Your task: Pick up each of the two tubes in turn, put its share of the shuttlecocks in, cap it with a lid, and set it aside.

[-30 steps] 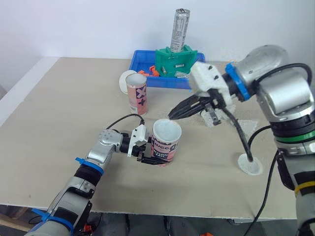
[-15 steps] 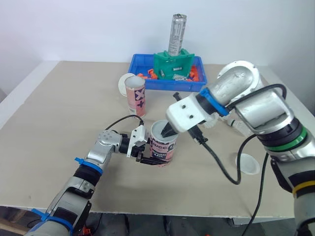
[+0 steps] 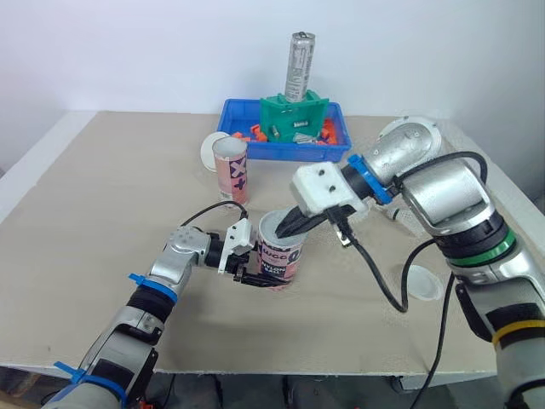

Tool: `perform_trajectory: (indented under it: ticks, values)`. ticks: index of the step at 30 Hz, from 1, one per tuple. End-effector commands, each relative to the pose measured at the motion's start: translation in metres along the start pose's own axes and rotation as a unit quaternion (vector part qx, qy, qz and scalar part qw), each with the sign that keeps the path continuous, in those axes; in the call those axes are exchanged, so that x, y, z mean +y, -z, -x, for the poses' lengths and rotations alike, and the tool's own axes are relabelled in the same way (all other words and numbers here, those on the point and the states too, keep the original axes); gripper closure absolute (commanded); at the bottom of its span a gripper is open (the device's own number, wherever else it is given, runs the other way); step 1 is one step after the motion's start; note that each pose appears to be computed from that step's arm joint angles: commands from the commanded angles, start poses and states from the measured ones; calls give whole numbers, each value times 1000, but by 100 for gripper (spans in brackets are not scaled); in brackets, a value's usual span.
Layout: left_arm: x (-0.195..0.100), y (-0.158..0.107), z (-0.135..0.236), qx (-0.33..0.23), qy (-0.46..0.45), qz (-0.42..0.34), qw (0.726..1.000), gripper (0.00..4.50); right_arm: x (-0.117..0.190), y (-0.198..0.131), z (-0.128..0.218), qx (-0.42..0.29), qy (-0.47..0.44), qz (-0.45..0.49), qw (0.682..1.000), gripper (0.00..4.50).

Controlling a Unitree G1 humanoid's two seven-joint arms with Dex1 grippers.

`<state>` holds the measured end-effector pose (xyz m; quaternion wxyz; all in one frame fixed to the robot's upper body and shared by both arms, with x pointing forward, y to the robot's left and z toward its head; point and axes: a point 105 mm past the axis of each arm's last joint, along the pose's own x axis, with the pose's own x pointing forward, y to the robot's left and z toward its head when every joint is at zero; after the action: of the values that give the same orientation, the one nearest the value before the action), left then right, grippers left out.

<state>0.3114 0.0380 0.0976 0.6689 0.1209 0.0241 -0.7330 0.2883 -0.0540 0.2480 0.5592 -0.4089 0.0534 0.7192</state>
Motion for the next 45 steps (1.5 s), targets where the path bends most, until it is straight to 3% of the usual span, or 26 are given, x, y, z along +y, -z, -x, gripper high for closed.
perform_trajectory:
  ticks: [1,2,7,8,15,16,18,25,34,41,45]
  values:
    - [0,7,3,15,-6,9,1000,126,-5,-6,41,-31,71,-39,996,310]
    - [0,7,3,14,-5,9,1000,126,0,-3,51,-41,86,-63,993,249]
    - [1,5,3,14,-2,6,1000,126,20,4,73,-96,130,-163,973,28]
    - [1,5,3,14,-1,6,1000,126,24,9,75,-98,139,-181,969,3]
    - [0,2,6,15,12,15,1000,126,57,54,66,-47,218,-247,943,3]
    - [0,1,7,14,17,19,1000,64,61,56,63,-43,221,-248,942,0]
    - [0,-4,9,8,21,20,1000,4,65,57,59,-49,235,-255,936,0]
    - [12,-20,19,-4,-12,-26,1000,4,78,81,39,-8,274,-258,927,0]
    - [0,-19,79,46,-41,-30,998,4,76,74,7,-55,282,-244,926,0]
    - [-9,-63,104,-36,-83,-16,996,4,72,70,-17,-77,269,-219,935,0]
    - [-30,-64,110,10,-62,-25,998,4,67,71,-31,-96,256,-217,937,0]
